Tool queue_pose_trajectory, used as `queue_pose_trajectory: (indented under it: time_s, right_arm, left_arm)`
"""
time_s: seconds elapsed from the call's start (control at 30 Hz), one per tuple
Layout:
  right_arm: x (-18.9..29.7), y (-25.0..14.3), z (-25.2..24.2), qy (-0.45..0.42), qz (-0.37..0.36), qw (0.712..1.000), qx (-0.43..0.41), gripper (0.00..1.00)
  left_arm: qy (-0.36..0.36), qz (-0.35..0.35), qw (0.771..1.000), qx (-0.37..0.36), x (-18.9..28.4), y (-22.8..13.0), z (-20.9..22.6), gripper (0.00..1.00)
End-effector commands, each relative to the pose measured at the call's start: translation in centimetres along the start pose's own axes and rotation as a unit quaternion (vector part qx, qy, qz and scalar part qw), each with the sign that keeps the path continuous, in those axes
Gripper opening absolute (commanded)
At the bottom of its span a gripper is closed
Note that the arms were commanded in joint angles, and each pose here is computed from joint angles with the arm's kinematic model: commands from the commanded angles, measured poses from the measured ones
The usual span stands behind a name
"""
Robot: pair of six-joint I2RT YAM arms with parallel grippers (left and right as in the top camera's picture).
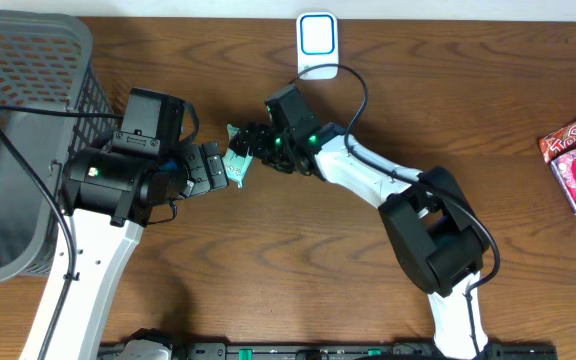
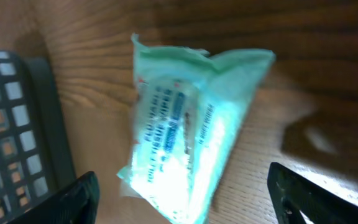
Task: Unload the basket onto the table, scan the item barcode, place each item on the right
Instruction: 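Move the right gripper toward the green wipes pack, then grasp the green wipes pack with the right gripper and lift it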
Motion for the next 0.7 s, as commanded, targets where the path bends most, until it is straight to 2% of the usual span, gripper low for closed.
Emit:
queue_pose_trajectory:
  time_s: [0.0,0.2,0.23,0.27,0.33,0.37,0.5,0.67]
  right_arm:
    - [-1.1,-0.8,-0.7,-0.026,-0.019,0.999,-0.036,0.77]
    - [-4.7,-2.4,-2.4,-0.039,-0.001,0.999,-0.028,0.72]
    - [-5.7,-2.6,-3.2,-0.042,0.007,0.999,-0.032,0.64]
    - [-6.0,-2.6,-3.5,-0.043,0.009,0.998,-0.033,0.62]
    - [-6.5,-2.6,-4.4,-0.052,0.015,0.998,-0.029,0.40]
    - [-6.4,-2.4,-4.6,-0.054,0.015,0.998,-0.015,0.23]
    - [-4.6,-1.0,-4.4,-0.061,0.006,0.998,0.017,0.02]
    - [1.3,1.6,-3.8,-0.132,-0.055,0.987,0.078,0.02]
  left_arm:
    - [0.006,-0.003,1.000,0.004,0.1,0.1,0.1,0.98]
    - [0.006,-0.003,1.000,0.004,0.1,0.1,0.1,0.98]
    - [0.006,-0.003,1.000,0.004,0.1,0.1,0.1,0.98]
    - [0.006,-0.003,1.000,0.004,0.1,0.1,0.1,0.98]
    - [0.006,-0.003,1.000,0.004,0.1,0.1,0.1,0.98]
    - [0.006,-0.003,1.000,0.004,0.1,0.1,0.1,0.98]
    - [0.006,-0.003,1.000,0.004,0.1,0.1,0.1,0.98]
    - [0.006,-0.003,1.000,0.004,0.1,0.1,0.1,0.98]
Point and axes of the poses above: each gripper's point midway between its finger pads, its own x axis back along the fingers, its own z axis along the line the jaws close on, y = z × x, the point moved 9 cm from there along x, back along the fingers, and after that the axes turned 5 degrees about -x, right-handed, at the moved point
